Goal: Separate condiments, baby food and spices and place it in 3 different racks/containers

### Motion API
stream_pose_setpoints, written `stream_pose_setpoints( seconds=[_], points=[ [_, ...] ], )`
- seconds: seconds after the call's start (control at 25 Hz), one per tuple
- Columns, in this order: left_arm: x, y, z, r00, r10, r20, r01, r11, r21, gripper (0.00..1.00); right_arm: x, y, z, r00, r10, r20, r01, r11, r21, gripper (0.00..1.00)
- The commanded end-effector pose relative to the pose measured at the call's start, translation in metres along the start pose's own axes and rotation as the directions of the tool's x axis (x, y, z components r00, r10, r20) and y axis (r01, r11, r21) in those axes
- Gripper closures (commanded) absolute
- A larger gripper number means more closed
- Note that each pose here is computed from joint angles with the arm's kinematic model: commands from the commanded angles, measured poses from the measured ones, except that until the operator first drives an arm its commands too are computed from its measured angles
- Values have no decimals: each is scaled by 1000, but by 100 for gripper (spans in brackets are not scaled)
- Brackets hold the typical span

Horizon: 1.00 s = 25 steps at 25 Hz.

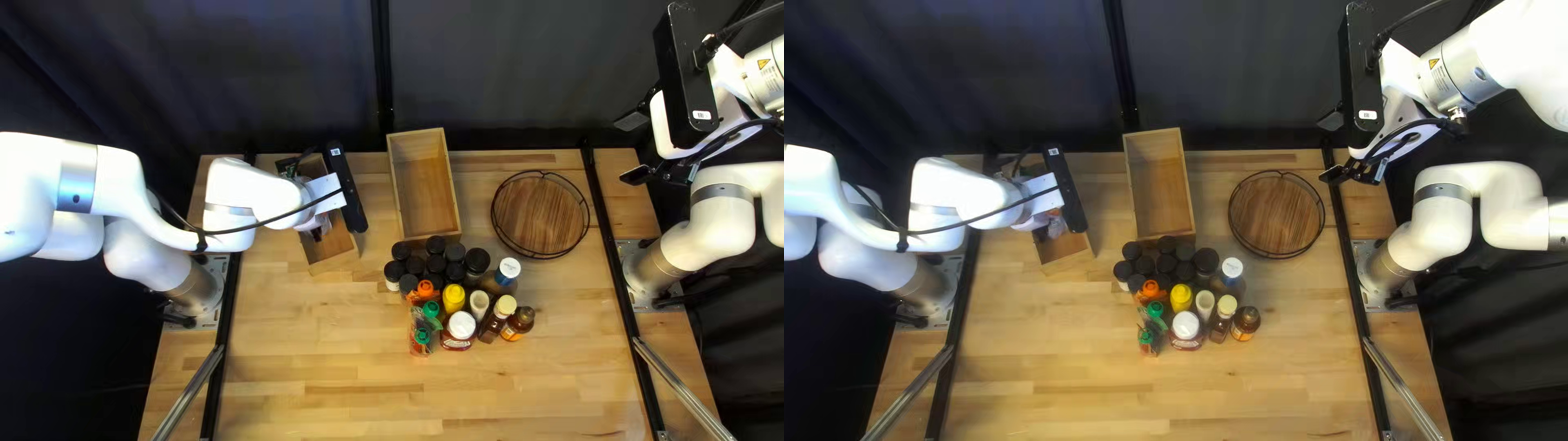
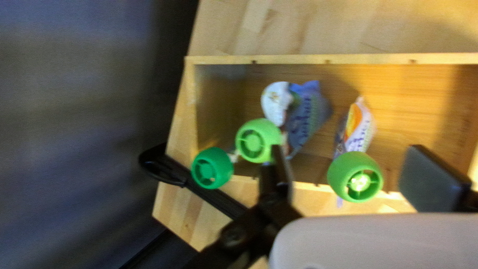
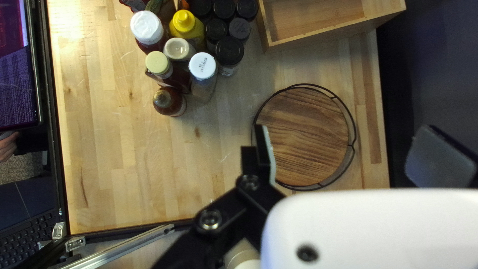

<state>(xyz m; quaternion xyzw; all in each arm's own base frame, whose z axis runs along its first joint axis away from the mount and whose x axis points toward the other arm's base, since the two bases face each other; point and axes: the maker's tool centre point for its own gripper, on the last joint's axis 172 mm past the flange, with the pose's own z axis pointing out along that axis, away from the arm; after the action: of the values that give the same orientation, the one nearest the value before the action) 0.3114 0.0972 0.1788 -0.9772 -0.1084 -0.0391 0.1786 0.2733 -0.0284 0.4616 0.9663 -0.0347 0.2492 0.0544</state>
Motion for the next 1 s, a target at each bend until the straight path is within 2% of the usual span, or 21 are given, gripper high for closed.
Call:
stream_pose_setpoints(
  seconds=[0.04,0.08,0.16,0.2,0.24,0.28,0.52,0.6,0.68,0.84,1.0],
  points=[
    [21,42,-43,993,111,-50,-118,976,-183,0,0,0,0,1000,0,0,0,1000,0,0],
    [29,58,-54,985,155,-79,-170,957,-237,0,0,0,0,1000,0,0,0,1000,0,0],
    [40,81,-69,969,215,-125,-243,924,-295,0,0,0,0,1000,0,0,0,1000,0,0],
    [50,99,-79,952,261,-162,-301,895,-330,0,0,0,0,1000,0,0,0,1000,0,0],
    [52,104,-82,944,279,-177,-325,882,-342,0,0,0,0,1000,0,0,0,1000,0,0],
    [63,120,-90,923,323,-208,-379,852,-362,0,0,0,0,1000,0,0,0,1000,0,0],
    [104,164,-100,833,454,-318,-552,727,-408,0,0,0,0,1000,0,0,0,1000,0,0],
    [115,169,-96,812,475,-338,-582,702,-410,0,0,0,0,1000,0,0,0,1000,0,0],
    [127,172,-88,798,491,-350,-601,692,-400,0,0,0,0,1000,0,0,0,1000,0,0],
    [143,172,-73,776,517,-362,-627,690,-360,0,0,0,0,1000,0,0,0,1000,0,0],
    [164,179,-55,748,553,-368,-661,670,-337,0,0,0,0,1000,0,0,0,1000,0,0]
  ],
)
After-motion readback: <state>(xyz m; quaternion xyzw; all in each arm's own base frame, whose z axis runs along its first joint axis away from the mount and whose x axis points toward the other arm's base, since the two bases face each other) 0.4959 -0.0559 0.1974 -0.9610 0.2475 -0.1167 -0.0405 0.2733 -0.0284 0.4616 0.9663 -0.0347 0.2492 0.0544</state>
